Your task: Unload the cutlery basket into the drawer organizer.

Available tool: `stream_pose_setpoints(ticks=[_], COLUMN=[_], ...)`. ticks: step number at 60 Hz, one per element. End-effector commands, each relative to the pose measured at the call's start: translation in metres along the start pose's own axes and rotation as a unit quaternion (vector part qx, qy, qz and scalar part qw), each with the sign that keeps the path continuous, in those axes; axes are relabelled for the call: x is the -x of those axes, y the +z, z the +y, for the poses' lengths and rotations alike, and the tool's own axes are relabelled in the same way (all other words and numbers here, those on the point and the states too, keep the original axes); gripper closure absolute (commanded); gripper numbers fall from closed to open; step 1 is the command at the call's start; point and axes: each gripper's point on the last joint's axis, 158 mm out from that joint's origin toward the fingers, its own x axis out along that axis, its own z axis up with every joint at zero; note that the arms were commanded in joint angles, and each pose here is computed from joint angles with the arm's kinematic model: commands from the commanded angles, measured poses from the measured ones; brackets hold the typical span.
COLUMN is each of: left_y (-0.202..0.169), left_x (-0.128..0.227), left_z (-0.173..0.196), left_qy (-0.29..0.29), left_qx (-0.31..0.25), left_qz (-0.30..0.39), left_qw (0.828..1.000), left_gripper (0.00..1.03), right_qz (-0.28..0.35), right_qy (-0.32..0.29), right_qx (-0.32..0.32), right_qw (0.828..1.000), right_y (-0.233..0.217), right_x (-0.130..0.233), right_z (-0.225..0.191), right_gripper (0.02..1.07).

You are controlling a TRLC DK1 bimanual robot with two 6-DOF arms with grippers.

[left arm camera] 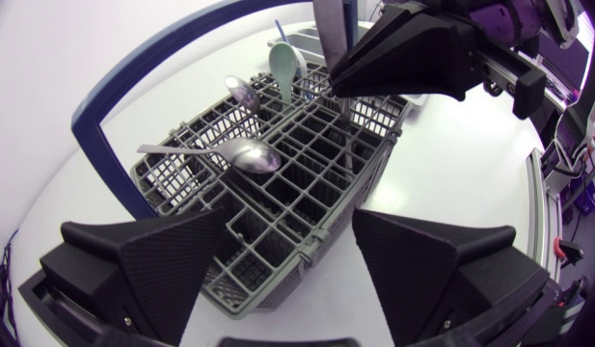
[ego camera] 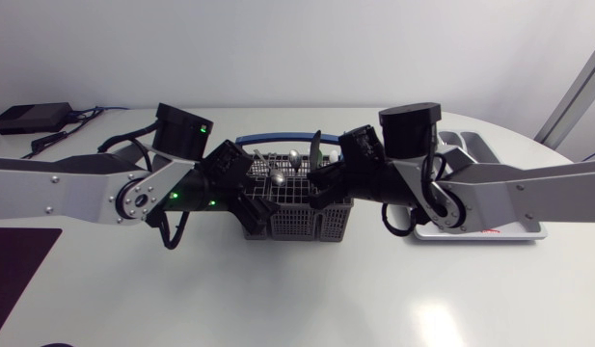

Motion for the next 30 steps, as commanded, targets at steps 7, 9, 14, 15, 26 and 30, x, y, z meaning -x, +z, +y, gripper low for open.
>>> stream_pose_setpoints(ticks=[7, 9, 14, 15, 26, 30], left_y=[-0.008, -0.008, -0.008, -0.007, -0.008, -0.007], left_x=[-0.006, -0.006, -0.006, -0.006, -0.008, -0.008], left_z=[-0.005, -0.006, -0.004, -0.004, -0.006, -0.007], left_qy=[-0.004, -0.004, 0.000, 0.001, 0.001, 0.001], left_qx=[-0.003, -0.003, -0.004, -0.005, -0.008, -0.008], left_qz=[0.010, 0.011, 0.012, 0.012, 0.014, 0.013], left_qw=[1.000, 1.000, 1.000, 1.000, 1.000, 1.000], left_gripper=[0.13, 0.13, 0.13, 0.13, 0.13, 0.13], right_qz=[-0.013, -0.017, -0.026, -0.027, -0.047, -0.055], right_qy=[-0.014, -0.017, -0.020, -0.022, -0.026, -0.026], right_qx=[0.022, 0.024, 0.027, 0.027, 0.034, 0.035], right_qw=[1.000, 0.999, 0.999, 0.999, 0.998, 0.998], right_y=[0.000, 0.003, 0.008, 0.008, 0.019, 0.024], right_x=[0.010, 0.013, 0.020, 0.021, 0.029, 0.033], right_z=[0.004, 0.005, 0.006, 0.006, 0.010, 0.011], right_gripper=[0.97, 0.97, 0.97, 0.97, 0.97, 0.97])
